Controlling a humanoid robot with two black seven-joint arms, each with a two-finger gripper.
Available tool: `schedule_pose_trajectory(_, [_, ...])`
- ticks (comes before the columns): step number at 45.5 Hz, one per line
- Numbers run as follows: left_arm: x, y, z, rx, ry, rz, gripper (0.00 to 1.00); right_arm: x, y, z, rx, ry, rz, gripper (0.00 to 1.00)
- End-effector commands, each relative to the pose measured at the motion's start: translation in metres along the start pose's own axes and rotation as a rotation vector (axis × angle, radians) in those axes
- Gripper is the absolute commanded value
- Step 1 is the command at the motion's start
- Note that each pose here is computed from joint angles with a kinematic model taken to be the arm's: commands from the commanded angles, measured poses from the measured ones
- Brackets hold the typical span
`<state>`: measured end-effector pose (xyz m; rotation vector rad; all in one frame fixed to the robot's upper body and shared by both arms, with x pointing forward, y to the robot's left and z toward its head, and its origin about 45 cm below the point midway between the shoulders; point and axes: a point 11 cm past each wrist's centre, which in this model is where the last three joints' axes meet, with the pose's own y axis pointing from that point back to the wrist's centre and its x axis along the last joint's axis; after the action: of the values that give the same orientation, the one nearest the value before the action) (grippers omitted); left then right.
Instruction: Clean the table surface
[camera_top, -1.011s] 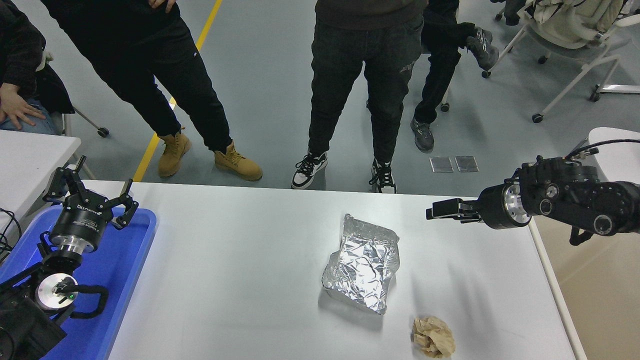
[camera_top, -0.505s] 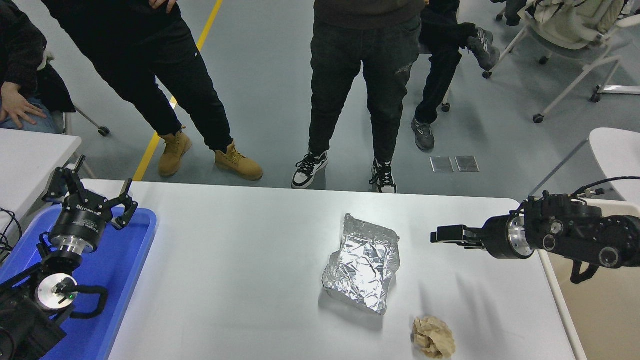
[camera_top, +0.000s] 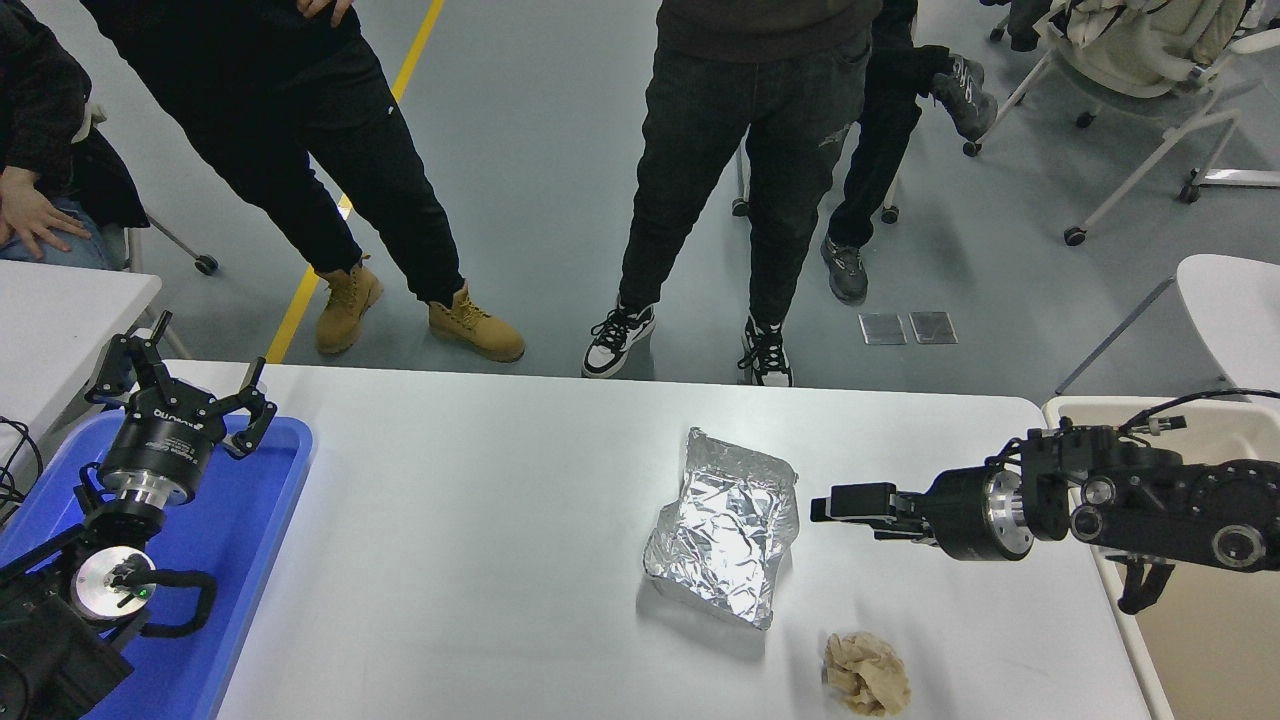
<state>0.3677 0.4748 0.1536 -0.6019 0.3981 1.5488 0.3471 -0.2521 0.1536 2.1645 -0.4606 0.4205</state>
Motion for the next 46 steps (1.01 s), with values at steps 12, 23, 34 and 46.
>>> schedule_pose_trajectory(12, [0.0,0.0,0.0,0.0,0.0,0.0,1.0,-0.021,-0.037,0.008,-0.028,0.022,0.017,0.97])
schedule_pose_trajectory(23, [0.0,0.0,0.0,0.0,0.0,0.0,1.0,-0.024,-0.057,0.01,-0.044,0.042,0.029,0.95])
schedule_pose_trajectory(34, [0.0,0.0,0.0,0.0,0.0,0.0,1.0,-0.028,-0.066,0.017,-0.074,0.067,0.028,0.95])
schedule_pose_trajectory(46, [0.0,0.0,0.0,0.0,0.0,0.0,1.0,-0.033,-0.07,0.025,-0.092,0.066,0.028,0.94])
